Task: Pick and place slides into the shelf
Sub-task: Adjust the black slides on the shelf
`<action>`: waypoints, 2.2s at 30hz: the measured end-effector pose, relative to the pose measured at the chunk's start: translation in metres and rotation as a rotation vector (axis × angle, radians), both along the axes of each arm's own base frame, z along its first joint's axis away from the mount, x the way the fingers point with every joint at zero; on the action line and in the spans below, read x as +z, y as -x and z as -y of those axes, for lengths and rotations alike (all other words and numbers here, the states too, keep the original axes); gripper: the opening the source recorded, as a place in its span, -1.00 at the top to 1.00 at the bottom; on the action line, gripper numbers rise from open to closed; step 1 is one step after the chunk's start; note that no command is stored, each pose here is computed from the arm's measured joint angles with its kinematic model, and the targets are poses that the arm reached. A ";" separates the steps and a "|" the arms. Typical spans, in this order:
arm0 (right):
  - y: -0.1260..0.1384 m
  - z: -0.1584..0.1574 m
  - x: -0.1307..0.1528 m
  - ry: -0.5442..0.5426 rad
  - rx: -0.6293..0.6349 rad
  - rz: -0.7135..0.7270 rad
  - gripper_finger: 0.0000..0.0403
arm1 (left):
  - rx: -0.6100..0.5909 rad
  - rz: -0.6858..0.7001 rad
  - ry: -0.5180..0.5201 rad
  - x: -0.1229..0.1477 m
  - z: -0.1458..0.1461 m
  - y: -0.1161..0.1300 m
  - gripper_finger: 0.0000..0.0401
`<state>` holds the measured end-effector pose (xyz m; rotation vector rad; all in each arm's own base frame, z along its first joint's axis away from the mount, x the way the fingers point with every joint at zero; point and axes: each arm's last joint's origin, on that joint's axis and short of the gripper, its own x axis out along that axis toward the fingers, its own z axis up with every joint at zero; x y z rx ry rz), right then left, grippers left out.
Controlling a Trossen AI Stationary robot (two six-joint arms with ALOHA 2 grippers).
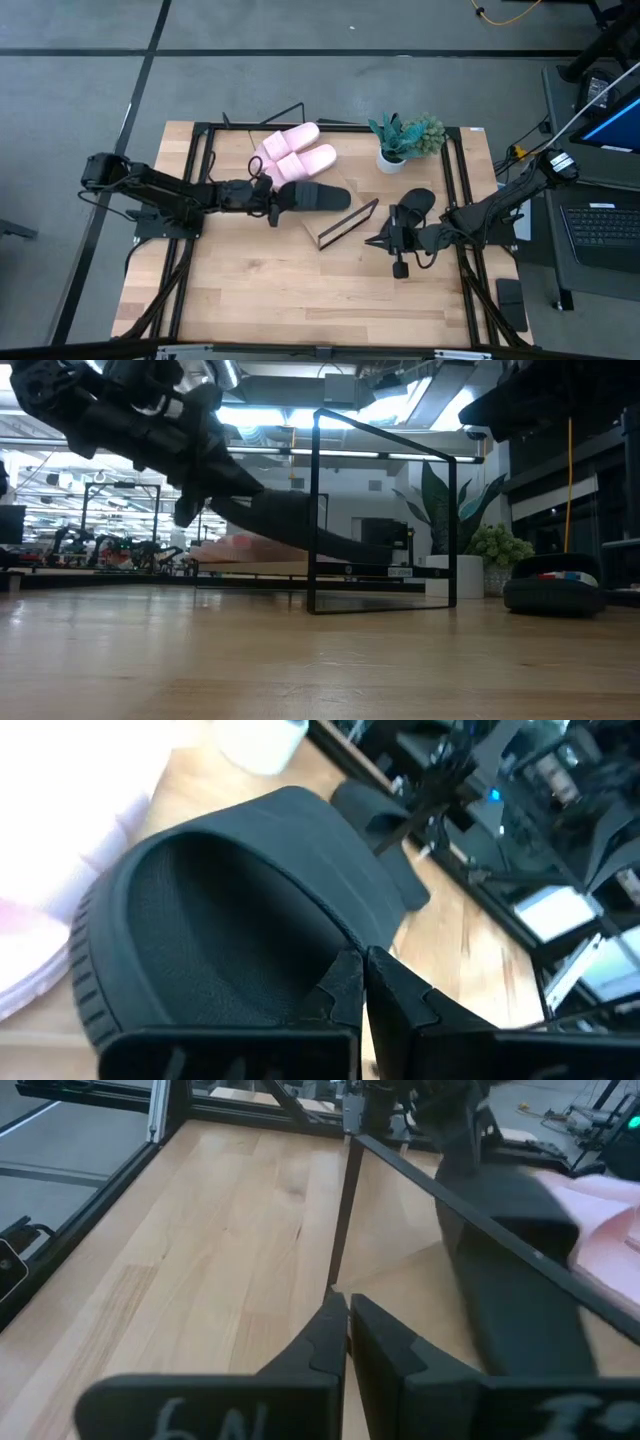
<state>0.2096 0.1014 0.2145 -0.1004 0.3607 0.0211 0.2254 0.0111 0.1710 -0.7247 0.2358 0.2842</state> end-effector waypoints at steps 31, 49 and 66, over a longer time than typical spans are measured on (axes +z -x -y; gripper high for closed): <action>0.000 0.000 0.000 -0.002 -0.002 -0.005 0.89 | 0.414 0.099 -0.143 -0.003 0.072 -0.051 1.00; 0.001 0.001 -0.003 0.012 -0.002 -0.034 0.89 | 0.569 0.139 -0.103 -0.029 0.083 -0.067 1.00; 0.001 0.001 -0.003 0.006 -0.003 -0.030 0.90 | 0.606 0.117 -0.065 -0.034 0.067 -0.070 1.00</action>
